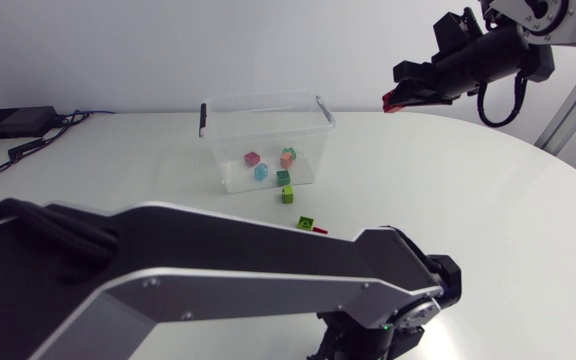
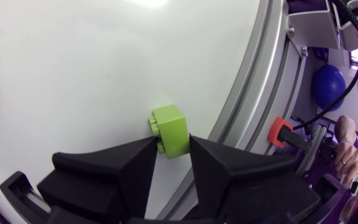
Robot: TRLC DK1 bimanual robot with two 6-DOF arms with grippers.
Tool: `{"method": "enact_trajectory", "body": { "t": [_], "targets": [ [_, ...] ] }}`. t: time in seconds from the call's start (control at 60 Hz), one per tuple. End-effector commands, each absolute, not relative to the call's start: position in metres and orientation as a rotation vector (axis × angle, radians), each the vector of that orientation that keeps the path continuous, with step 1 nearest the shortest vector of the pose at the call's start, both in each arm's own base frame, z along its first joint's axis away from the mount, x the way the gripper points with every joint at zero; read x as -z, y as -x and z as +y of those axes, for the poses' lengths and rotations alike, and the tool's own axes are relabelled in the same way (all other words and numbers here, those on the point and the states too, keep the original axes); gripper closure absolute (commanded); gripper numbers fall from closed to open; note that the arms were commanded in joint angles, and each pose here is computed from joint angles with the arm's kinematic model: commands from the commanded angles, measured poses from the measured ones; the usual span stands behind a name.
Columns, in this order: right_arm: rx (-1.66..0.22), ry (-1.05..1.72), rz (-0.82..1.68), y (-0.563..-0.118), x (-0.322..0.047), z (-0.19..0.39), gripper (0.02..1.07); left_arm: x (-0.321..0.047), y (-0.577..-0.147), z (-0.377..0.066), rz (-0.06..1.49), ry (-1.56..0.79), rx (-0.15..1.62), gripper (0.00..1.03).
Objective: Place the duplo bricks in the container
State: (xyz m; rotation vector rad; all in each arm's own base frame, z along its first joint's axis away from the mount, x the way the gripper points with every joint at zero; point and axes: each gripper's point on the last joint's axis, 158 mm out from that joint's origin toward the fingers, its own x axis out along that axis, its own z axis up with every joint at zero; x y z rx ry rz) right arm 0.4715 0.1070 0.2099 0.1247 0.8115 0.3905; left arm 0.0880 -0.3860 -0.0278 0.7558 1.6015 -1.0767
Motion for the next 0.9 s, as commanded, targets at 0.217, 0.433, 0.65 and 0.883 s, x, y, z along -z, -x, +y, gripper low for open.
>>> {"method": "enact_trajectory", "body": {
  "t": [0.217, 0.433, 0.65, 0.883],
  "targets": [
    [-0.426, -0.161, 0.795, -0.487, -0.217, 0.135, 0.77, -0.009, -0.11, -0.363, 1.57, -0.651, 1.054, 0.84],
    [-0.458, -0.169, 0.798, -0.495, -0.218, 0.161, 0.77, -0.072, -0.159, -0.357, 1.43, -0.484, 1.025, 0.84],
    [-0.487, -0.157, 0.794, -0.505, -0.224, 0.188, 0.77, -0.128, -0.222, -0.334, 1.284, -0.303, 0.937, 0.84],
    [-0.495, -0.146, 0.807, -0.524, -0.217, 0.208, 0.77, -0.159, -0.266, -0.3, 1.178, -0.207, 0.828, 0.84]
  ]
}}
